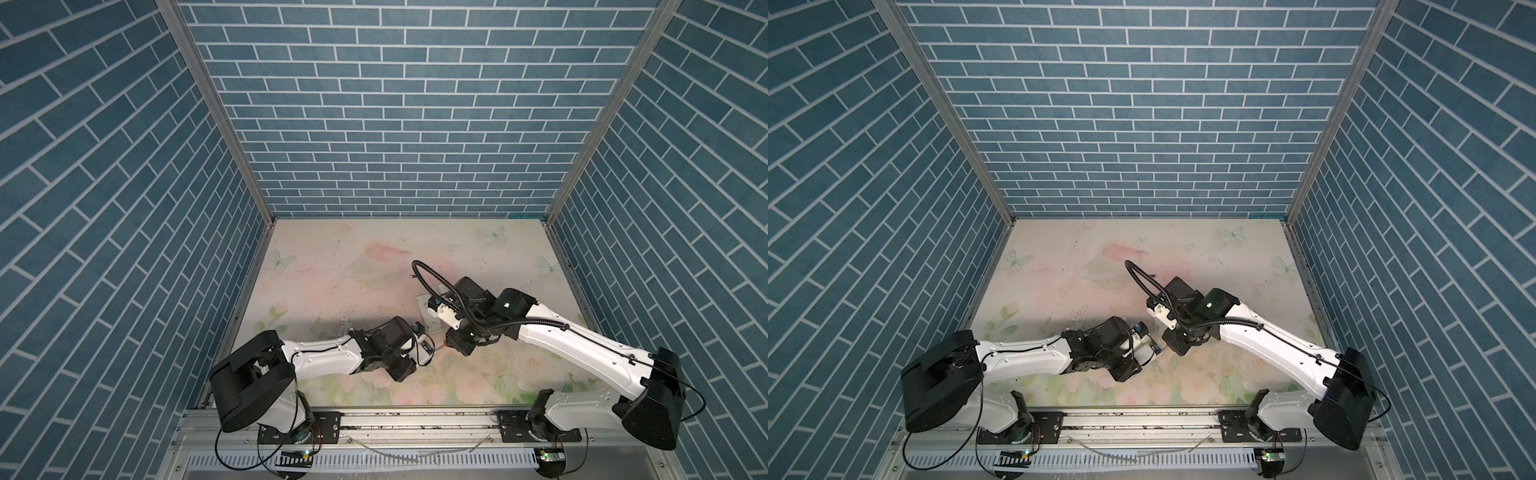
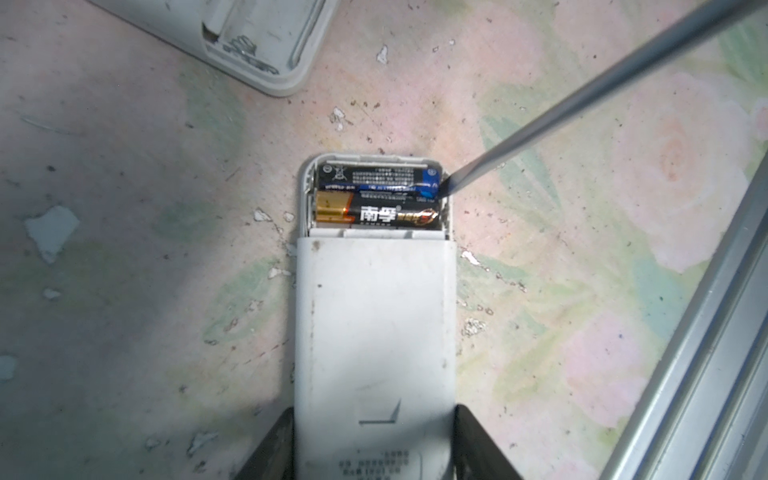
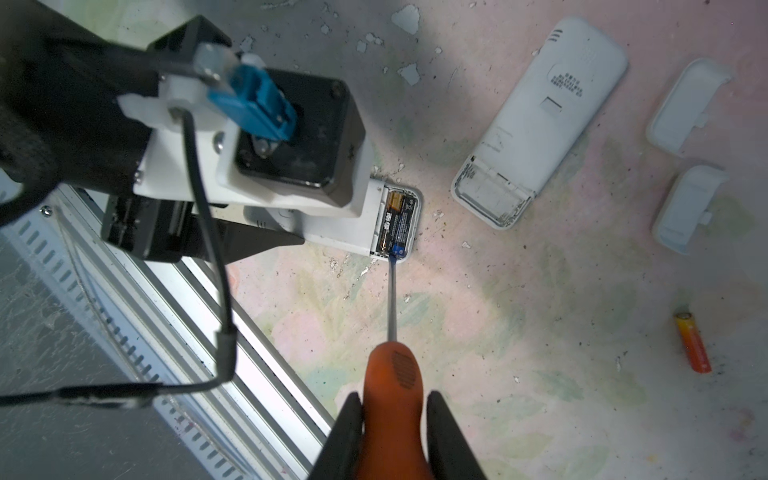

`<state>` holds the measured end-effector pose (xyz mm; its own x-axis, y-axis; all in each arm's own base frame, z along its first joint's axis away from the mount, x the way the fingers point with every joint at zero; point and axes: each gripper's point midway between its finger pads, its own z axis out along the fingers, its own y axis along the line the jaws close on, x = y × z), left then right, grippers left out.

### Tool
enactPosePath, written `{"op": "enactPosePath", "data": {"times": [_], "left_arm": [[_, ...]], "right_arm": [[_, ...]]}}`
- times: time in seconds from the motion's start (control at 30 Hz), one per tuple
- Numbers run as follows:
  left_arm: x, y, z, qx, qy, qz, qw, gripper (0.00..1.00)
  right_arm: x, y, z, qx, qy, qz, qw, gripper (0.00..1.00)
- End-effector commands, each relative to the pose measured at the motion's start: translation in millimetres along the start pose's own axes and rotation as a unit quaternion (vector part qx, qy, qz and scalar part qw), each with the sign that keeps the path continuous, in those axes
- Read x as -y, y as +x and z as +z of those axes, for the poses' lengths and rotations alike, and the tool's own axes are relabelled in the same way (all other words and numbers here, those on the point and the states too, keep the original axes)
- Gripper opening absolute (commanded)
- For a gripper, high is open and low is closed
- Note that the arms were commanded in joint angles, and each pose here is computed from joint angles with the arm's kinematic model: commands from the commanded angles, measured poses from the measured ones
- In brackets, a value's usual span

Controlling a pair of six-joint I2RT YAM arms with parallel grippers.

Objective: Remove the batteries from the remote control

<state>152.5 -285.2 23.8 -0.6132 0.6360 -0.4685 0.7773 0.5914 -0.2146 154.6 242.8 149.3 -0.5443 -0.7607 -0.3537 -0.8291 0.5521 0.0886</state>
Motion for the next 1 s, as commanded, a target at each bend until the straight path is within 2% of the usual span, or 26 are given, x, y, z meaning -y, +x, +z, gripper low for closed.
{"op": "enactPosePath", "data": {"times": [0.0,0.5,0.97], "left_arm": [[1,9,0,-0.013,0.002,-0.002,1.000,0.42],[3,6,1,-0.009,0.008,0.002,1.000,0.42],[7,5,1,-0.012,0.016,0.006,1.000,0.42]], "right_arm": [[6,-12,0,0.034,0.032,-0.009,0.999,0.00],[5,-17,4,0.113,0.058,0.042,0.991,0.00],[6,-27,-4,0.168,0.077,0.049,0.982,0.00]]}}
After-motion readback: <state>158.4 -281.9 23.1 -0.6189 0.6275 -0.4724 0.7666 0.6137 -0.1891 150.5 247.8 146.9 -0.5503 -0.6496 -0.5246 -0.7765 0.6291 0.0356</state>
